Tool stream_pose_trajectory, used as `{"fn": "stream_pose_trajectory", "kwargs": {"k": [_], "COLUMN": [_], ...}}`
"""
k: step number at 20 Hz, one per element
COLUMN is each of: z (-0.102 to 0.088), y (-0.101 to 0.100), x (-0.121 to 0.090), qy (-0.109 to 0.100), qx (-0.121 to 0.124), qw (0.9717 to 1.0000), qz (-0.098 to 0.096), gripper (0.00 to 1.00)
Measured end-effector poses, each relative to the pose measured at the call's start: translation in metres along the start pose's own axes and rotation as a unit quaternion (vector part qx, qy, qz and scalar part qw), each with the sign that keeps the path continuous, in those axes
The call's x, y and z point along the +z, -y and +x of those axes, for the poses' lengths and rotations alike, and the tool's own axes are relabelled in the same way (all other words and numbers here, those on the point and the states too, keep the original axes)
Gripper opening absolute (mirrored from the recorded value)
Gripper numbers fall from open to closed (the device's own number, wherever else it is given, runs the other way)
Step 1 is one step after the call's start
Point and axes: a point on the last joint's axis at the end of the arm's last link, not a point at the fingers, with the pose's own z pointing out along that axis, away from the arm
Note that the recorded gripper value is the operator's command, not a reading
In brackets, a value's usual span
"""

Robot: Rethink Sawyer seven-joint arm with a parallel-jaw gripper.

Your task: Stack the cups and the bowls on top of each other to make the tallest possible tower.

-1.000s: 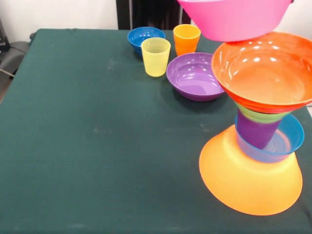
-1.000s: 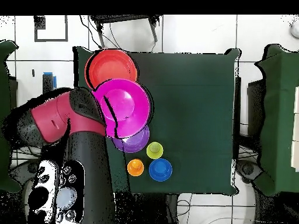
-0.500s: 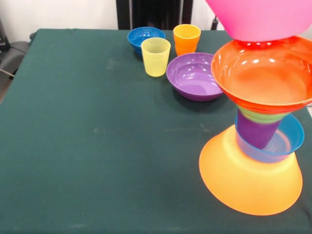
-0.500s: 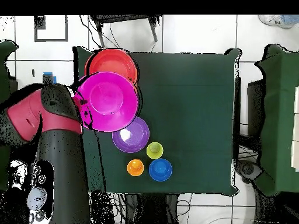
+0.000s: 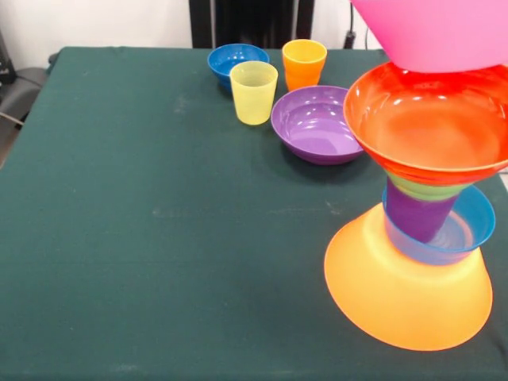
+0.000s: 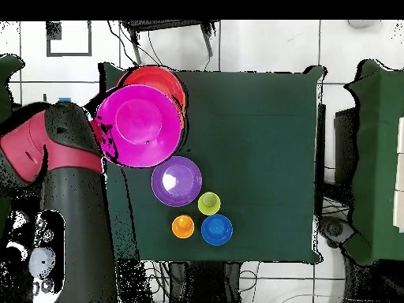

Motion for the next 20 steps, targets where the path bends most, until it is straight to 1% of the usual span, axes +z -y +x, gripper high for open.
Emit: {"fn": "stream_pose_trajectory", "kwargs": {"k": [3,11,16,18,19,20], "z": [-0.010,-0.028,-0.039,-0.042,-0.045,-0.046], "y": [0.002,0.010,0.023,0.029,0.035,0.036], "x": [-0.002,-0.006,0.001,0.005,0.011,0.012], "qy": [0.009,0.025,0.028,0.028,0.026,0.026], "qx": [0.003,0.012,0.022,0.026,0.030,0.031], "qw": [1.0000,0.9996,0.9993,0.9992,0.9991,0.9991], "qz": [0.001,0.003,0.006,0.007,0.008,0.009], "gripper": [0.00,0.00,0.00,0.00,0.00,0.00]}}
